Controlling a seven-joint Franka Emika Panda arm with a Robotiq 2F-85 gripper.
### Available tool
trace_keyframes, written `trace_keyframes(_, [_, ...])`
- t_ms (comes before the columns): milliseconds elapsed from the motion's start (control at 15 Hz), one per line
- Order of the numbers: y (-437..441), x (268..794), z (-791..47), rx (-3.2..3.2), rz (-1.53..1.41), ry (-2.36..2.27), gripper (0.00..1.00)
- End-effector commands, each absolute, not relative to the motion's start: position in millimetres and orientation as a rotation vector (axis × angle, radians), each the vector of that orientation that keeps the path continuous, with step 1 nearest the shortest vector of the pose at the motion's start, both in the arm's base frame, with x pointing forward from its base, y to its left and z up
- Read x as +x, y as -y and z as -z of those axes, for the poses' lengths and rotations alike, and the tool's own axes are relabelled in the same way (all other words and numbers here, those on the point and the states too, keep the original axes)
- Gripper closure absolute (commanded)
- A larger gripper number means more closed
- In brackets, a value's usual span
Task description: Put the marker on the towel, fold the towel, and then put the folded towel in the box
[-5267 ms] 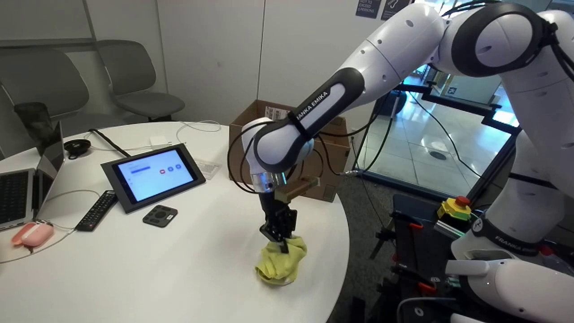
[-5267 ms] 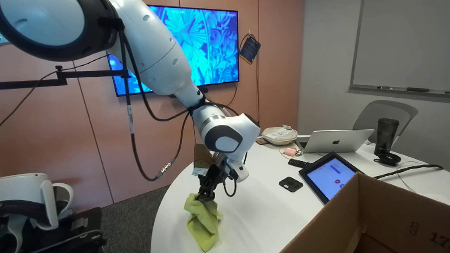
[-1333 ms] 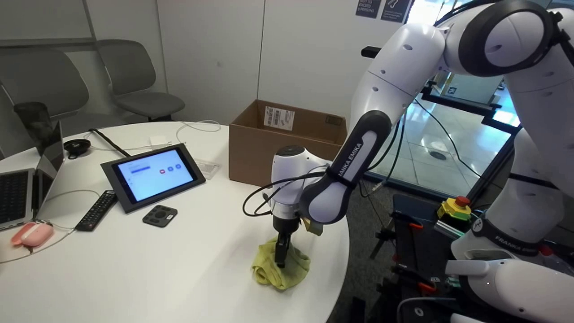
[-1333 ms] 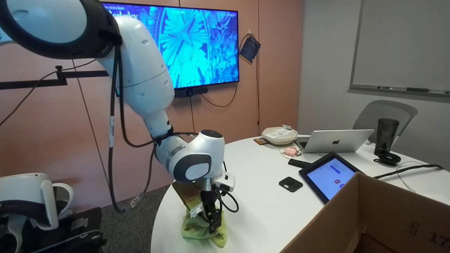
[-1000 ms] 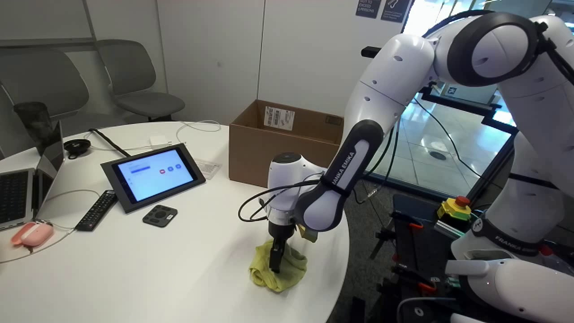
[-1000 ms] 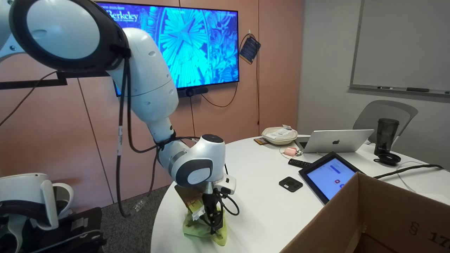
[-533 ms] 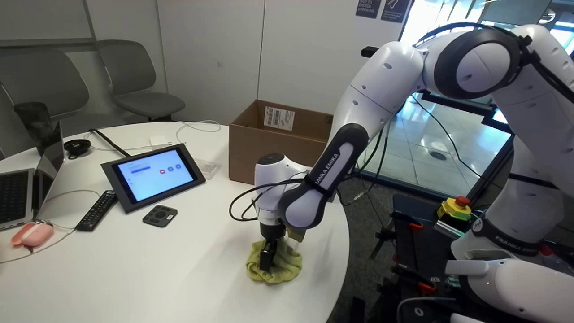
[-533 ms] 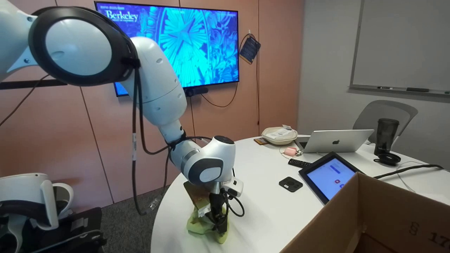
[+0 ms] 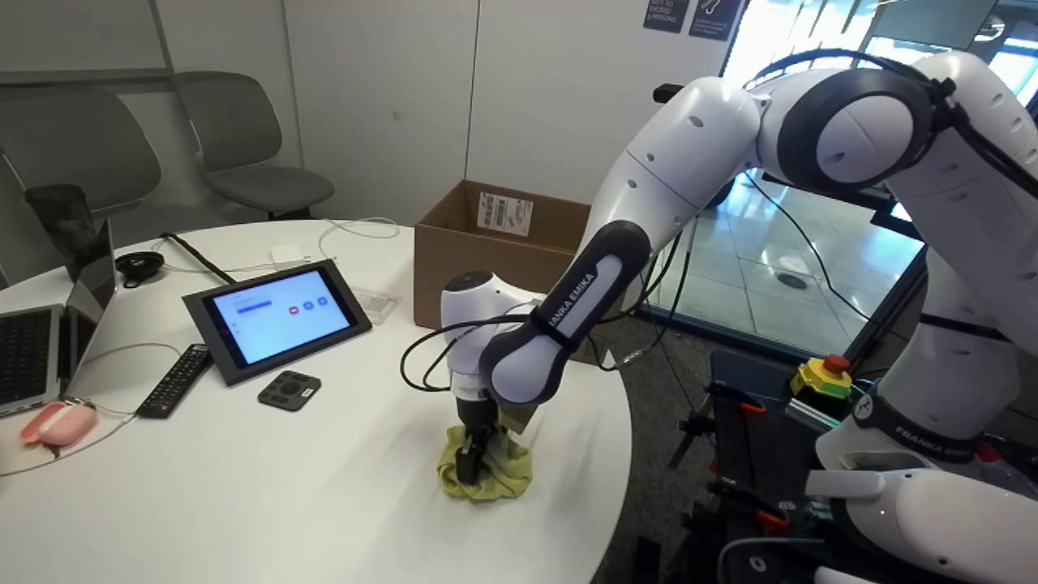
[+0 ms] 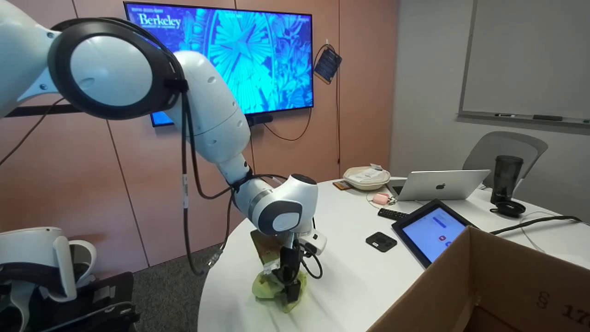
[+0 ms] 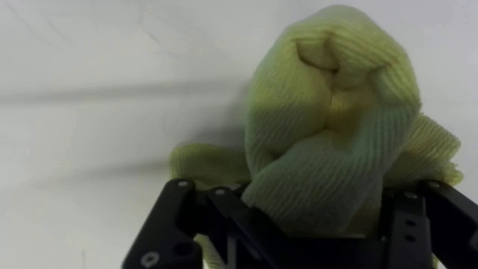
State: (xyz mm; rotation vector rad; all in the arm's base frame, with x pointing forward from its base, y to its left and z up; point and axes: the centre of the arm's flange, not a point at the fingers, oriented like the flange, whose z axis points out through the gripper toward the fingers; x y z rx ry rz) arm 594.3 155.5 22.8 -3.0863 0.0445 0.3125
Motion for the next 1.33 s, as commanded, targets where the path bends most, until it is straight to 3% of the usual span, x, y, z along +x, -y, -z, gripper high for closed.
trace_keyframes(0, [-158,606,-32,-3.082,-0.277,-0.134,0.97])
trace_keyframes(1267, [-90,634,-197,-2.845,0.352,-0.834,0.96])
